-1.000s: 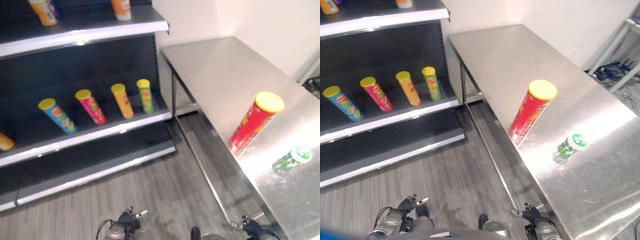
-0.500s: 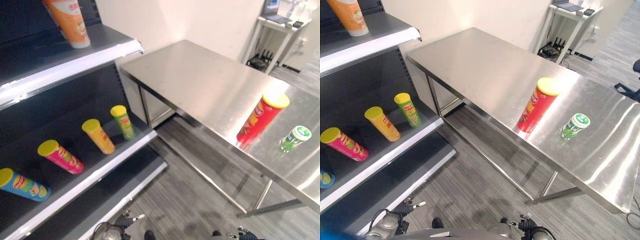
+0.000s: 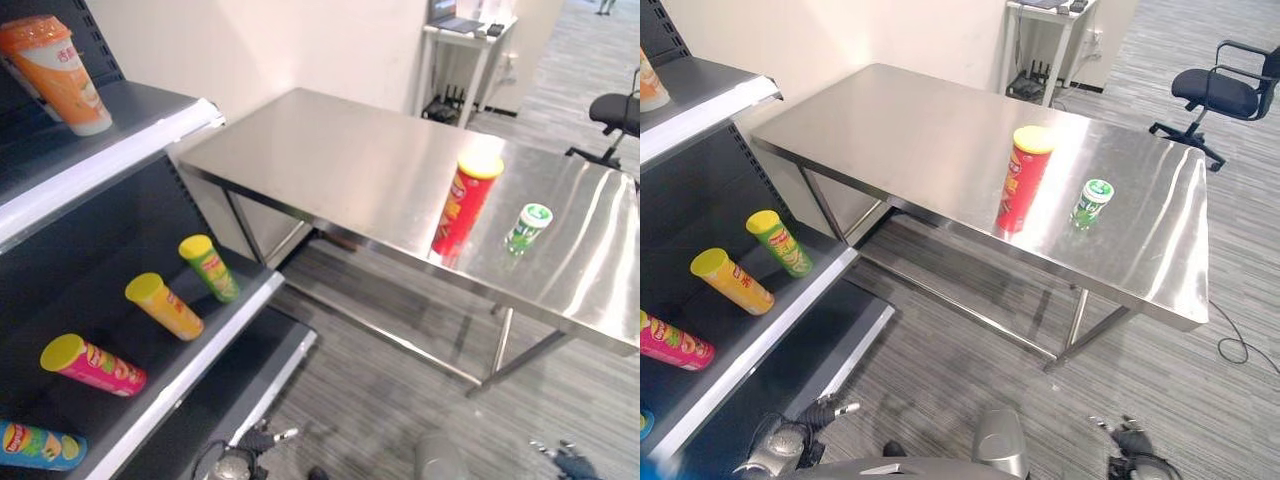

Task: Put the goods on the table back onto the shelves and tidy them up.

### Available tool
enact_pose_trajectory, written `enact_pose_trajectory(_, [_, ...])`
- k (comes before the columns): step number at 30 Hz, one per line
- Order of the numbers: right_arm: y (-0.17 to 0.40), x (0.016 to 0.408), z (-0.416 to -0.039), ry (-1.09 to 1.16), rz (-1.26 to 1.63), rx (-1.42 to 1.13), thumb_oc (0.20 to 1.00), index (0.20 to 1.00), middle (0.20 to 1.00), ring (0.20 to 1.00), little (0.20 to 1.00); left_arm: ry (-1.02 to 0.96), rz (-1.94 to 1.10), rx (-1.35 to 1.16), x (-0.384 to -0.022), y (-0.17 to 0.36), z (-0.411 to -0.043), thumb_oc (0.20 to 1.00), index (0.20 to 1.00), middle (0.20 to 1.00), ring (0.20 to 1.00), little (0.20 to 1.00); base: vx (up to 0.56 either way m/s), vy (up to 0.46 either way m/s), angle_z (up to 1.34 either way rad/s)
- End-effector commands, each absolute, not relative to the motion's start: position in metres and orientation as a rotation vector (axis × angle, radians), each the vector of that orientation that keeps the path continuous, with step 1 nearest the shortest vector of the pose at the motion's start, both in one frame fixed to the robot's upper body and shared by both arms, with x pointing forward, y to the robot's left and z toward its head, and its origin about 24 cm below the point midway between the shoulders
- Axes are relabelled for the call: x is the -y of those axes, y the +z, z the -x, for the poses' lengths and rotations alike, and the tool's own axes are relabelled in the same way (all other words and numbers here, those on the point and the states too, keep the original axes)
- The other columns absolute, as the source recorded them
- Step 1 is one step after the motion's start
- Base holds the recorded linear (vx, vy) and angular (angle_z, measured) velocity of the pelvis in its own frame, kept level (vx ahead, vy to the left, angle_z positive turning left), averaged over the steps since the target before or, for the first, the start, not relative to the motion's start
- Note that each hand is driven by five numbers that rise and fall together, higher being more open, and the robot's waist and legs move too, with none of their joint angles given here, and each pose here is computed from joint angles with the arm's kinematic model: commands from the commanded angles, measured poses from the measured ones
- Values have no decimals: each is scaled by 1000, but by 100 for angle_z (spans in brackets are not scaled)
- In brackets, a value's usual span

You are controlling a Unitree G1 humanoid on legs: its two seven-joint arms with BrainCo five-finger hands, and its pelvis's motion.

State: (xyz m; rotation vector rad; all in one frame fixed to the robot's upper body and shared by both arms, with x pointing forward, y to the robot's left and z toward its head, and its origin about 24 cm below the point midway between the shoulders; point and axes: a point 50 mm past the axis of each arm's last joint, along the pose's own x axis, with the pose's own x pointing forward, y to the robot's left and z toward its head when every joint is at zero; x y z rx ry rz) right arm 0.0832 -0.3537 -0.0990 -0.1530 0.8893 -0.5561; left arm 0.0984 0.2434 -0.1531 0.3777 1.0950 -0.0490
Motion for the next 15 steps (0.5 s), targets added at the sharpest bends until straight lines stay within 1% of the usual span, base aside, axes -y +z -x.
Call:
enact_pose_trajectory(1, [-48,402,-106,-638,297,-700,1000,1000,1000,1000,1000,-9,-339,-996,-249,-142,-131,1000,1000,1000,1000,1000,39,-144,-44])
enact_pose_trajectory(2, [-34,412,-107,-657,330,-652,1000,1000,1000,1000,1000,2,-326,-991,-250,-141,-130,1000,1000,1000,1000,1000,45,-68,-33])
enact_pose_trajectory(3, [-34,412,-107,-658,330,-653,1000,1000,1000,1000,1000,2,-326,-991,-250,-141,-130,1000,1000,1000,1000,1000,76,-67,-38])
enact_pose_trajectory(4, [-12,424,-109,-680,374,-579,1000,1000,1000,1000,1000,6,-313,-979,-250,-140,-130,1000,1000,1000,1000,1000,27,-40,-44])
enact_pose_trajectory(5, [-12,424,-108,-681,374,-580,1000,1000,1000,1000,1000,5,-313,-980,-250,-141,-130,1000,1000,1000,1000,1000,93,-75,-39])
enact_pose_trajectory(6, [21,441,-111,-711,468,-483,1000,1000,1000,1000,1000,-11,-298,-977,-247,-142,-127,1000,1000,1000,1000,1000,61,-70,-23])
enact_pose_trajectory(7, [44,450,-116,-710,547,-429,1000,1000,1000,1000,1000,-23,-290,-985,-245,-143,-124,1000,1000,1000,1000,1000,117,-91,-11])
enact_pose_trajectory(8, [87,456,-133,-681,682,-312,1000,1000,1000,1000,1000,-32,-276,-993,-242,-144,-121,1000,1000,1000,1000,1000,48,-56,-7])
enact_pose_trajectory(9, [87,456,-133,-682,682,-312,1000,1000,1000,1000,1000,-33,-276,-992,-242,-144,-121,1000,1000,1000,1000,1000,56,-56,-10])
enact_pose_trajectory(10, [129,452,-151,-649,795,-171,1000,1000,1000,1000,1000,-49,-266,-977,-238,-144,-123,1000,1000,1000,1000,1000,9,-31,-3])
enact_pose_trajectory(11, [129,452,-151,-650,795,-171,1000,1000,1000,1000,1000,-49,-267,-977,-237,-144,-123,1000,1000,1000,1000,1000,36,-43,-5])
enact_pose_trajectory(12, [163,441,-166,-610,881,-30,1000,1000,1000,1000,1000,-46,-257,-967,-236,-143,-125,1000,1000,1000,1000,1000,4,-40,-3])
enact_pose_trajectory(13, [181,435,-174,-590,920,45,1000,1000,1000,1000,1000,-44,-252,-963,-236,-143,-126,1000,1000,1000,1000,1000,27,-54,-4])
enact_pose_trajectory(14, [197,429,-180,-568,947,111,1000,1000,1000,1000,1000,-46,-250,-961,-235,-143,-125,1000,1000,1000,1000,1000,-3,-43,1])
enact_pose_trajectory(15, [197,428,-180,-568,946,112,1000,1000,1000,1000,1000,-45,-249,-960,-235,-143,-126,1000,1000,1000,1000,1000,8,-21,4])
